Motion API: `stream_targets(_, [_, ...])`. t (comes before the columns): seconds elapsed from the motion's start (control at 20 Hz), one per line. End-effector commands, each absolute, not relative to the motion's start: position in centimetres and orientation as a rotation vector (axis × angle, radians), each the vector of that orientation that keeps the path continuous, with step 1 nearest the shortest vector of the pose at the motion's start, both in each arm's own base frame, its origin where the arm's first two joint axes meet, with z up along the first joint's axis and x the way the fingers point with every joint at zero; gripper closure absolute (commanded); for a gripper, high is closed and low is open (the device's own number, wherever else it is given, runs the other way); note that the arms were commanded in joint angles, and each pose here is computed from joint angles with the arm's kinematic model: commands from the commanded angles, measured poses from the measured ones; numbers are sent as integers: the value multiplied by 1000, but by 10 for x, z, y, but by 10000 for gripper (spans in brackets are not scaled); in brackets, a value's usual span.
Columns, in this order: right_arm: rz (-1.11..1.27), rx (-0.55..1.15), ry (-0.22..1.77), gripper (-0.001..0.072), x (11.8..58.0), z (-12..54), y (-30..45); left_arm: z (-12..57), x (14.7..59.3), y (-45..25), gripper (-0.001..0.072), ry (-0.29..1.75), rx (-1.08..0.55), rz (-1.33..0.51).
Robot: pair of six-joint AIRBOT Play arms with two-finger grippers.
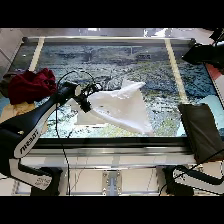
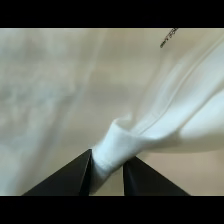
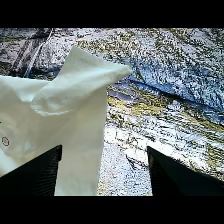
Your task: Fold the shirts.
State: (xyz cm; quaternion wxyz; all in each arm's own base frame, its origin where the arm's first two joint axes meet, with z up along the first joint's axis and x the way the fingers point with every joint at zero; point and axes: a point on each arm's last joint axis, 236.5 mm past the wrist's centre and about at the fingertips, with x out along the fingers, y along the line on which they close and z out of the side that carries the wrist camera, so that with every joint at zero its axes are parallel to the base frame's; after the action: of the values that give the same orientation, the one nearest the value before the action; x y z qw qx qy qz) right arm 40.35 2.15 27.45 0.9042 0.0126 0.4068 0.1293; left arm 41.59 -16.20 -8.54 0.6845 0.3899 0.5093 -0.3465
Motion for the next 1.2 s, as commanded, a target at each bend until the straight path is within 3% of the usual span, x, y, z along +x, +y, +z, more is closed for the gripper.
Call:
stream_targets(0.0, [267,27,839,119,404,275,22,-84,416,-164,430,1136,874,-777])
stream_targets(0.05, [267,27,838,119,404,275,22,-83,413,-164,399,1145,875,-780])
stream_targets(0.3, [269,34,859,119,410,266,21,-80,407,-172,394,1160,820,-804])
stream_targets(0.35, [270,37,866,119,412,263,21,-75,408,-180,300,1148,796,-813])
stream_targets(0.4, [271,40,875,119,413,260,21,-69,412,-183,282,1131,791,-811])
stream_targets(0.5, [274,47,898,119,414,251,21,-62,421,-186,282,1095,793,-804])
stream_targets(0.6, [276,55,922,120,415,241,21,-63,423,-185,352,1094,794,-800])
stream_targets(0.85, [280,65,957,120,414,228,22,-78,421,-185,353,1124,801,-807])
stream_targets(0.9, [280,65,958,119,414,227,22,-80,421,-185,371,1128,801,-808])
stream_targets(1.0, [281,67,959,120,414,227,22,-83,420,-184,571,1135,801,-810])
stream_targets(1.1, [298,69,974,119,411,226,27,-85,420,-184,617,1139,802,-811])
stream_targets(1.15, [311,67,1013,120,404,219,30,-85,420,-184,694,1139,803,-811])
